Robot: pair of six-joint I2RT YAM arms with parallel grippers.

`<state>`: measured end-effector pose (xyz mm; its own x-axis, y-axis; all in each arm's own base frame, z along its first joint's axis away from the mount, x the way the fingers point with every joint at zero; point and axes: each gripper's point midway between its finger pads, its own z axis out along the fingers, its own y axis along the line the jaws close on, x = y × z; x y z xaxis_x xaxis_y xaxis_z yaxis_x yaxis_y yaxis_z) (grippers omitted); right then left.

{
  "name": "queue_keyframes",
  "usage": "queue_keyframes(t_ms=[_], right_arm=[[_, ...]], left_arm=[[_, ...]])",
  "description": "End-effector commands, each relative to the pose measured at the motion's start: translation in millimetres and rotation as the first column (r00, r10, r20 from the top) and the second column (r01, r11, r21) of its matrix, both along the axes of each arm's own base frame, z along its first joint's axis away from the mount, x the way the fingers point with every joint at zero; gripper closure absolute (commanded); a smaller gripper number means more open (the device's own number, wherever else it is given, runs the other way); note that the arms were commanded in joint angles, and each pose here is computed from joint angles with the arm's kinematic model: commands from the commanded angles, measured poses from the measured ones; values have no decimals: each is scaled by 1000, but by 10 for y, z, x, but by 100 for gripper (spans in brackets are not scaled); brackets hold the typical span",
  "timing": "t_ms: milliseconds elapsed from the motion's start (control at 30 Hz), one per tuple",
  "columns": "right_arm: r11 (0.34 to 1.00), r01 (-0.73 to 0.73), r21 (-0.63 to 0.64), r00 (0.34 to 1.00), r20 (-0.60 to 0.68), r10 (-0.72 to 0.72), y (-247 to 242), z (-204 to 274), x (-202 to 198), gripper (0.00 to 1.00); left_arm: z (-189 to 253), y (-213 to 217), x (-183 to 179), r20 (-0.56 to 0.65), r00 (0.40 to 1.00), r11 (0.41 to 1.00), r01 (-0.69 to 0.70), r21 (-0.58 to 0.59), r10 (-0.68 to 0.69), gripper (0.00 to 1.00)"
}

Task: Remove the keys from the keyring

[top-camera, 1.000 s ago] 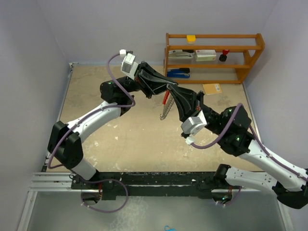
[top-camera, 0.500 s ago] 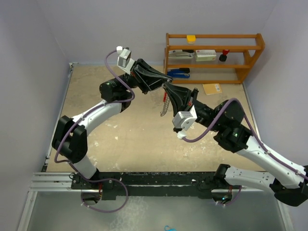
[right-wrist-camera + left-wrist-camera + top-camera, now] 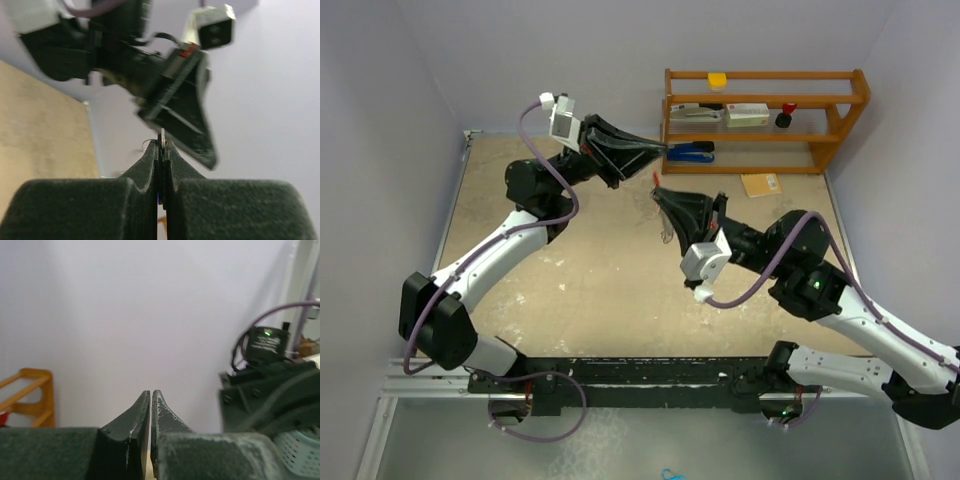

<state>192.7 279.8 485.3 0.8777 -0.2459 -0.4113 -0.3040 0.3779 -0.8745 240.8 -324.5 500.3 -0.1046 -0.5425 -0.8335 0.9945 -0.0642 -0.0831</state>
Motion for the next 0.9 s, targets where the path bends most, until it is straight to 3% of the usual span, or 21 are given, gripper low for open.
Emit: queue_keyframes(t_ms=[0,267,400,467,600,867], right_arm=[[990,-136,-33,990,-51,134,119,-171,-275,100],[993,-116,-4,992,-39,116,52,-148,-274,100],[994,-110,-1,993,-38,110,45,-159,-264,100],[994,-111,-1,993,-36,110,45,-168,-266,100],[993,-114,10,993,-29,114,39,-153,-275,100],[993,-112,39,993,-16,113,11,-89,-287,100]], left_arm=[[168,252,373,-40,971,969,-239,-65,237,100],[111,357,494,-59,934,934,-355,-40,353,100],[-86,371,658,-59,895,897,-440,47,443,100],[-190,357,683,-55,890,890,-448,88,453,93],[-389,316,674,-40,897,892,-432,132,440,81],[-429,265,335,14,965,965,-262,-23,263,85]])
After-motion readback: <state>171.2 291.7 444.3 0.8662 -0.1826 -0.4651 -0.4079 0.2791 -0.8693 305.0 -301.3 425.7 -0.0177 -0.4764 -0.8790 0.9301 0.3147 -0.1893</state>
